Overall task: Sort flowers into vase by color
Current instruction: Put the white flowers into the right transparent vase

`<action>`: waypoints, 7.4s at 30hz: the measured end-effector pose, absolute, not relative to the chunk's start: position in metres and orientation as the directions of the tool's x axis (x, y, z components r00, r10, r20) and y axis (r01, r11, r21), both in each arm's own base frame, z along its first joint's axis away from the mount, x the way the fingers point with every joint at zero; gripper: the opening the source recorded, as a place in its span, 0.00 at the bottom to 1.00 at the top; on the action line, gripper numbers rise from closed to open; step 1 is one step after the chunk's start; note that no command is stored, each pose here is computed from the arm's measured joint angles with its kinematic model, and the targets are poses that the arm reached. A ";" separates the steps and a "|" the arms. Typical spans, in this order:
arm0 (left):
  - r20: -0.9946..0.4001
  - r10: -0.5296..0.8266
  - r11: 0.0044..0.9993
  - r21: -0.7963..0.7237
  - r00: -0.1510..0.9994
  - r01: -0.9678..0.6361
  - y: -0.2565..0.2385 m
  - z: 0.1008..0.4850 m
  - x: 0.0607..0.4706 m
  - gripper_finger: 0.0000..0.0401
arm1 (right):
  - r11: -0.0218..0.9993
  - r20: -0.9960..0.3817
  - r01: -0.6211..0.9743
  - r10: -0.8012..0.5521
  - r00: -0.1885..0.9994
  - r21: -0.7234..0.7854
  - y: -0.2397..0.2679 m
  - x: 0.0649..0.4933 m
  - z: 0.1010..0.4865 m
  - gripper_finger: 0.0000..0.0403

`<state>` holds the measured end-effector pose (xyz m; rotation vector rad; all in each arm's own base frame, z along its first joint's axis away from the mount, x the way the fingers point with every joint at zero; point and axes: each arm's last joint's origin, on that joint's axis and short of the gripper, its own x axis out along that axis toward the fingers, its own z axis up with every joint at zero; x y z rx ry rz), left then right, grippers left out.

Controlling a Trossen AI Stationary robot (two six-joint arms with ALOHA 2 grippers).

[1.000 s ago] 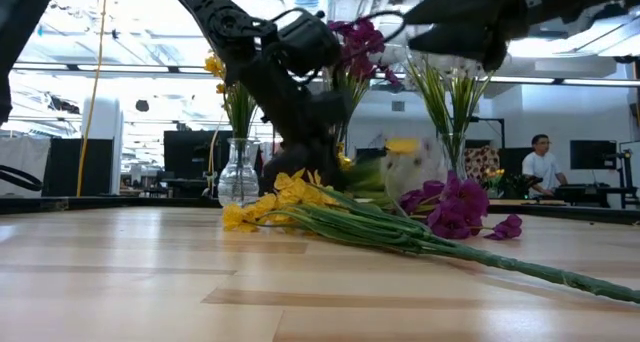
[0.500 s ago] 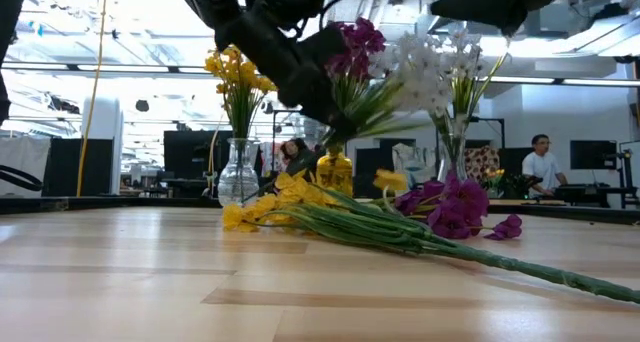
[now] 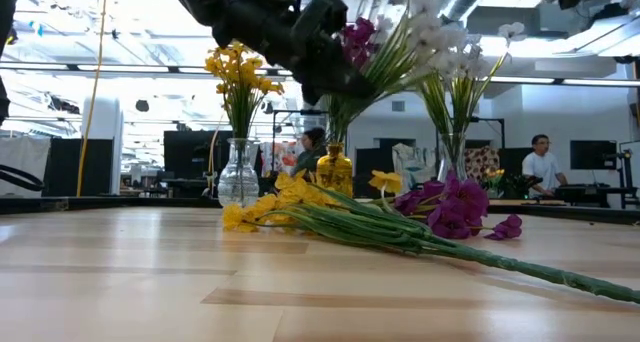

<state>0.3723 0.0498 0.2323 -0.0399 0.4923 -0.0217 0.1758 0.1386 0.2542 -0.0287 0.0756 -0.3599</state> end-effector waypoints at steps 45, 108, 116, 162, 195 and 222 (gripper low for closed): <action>-0.149 -0.053 0.992 0.106 0.987 0.069 -0.015 0.259 0.385 0.01 | 0.876 -0.008 0.473 -0.474 0.880 0.092 0.116 0.228 0.240 0.60; -0.076 0.074 0.991 0.116 0.994 -0.065 -0.012 0.266 0.386 0.09 | 0.916 0.096 0.392 -0.399 0.912 0.086 0.075 0.250 0.253 0.15; -0.136 0.108 0.980 0.179 0.985 -0.083 -0.010 0.280 0.372 0.28 | 0.920 0.098 0.391 -0.393 0.914 0.043 0.081 0.246 0.255 0.11; -0.304 0.016 0.971 0.231 0.952 0.057 0.052 0.237 0.331 0.44 | 0.593 0.098 0.786 -0.784 0.613 -0.174 0.001 0.172 0.313 0.12; -0.312 0.061 0.987 0.160 0.948 -0.010 0.073 0.237 0.327 0.44 | 0.575 -0.007 0.796 -0.811 0.584 -0.192 -0.009 0.157 0.301 0.12; -0.313 0.061 0.991 0.134 0.948 -0.019 0.072 0.237 0.327 0.44 | 0.472 -0.131 0.790 -0.878 0.460 -0.390 -0.030 0.195 0.263 0.14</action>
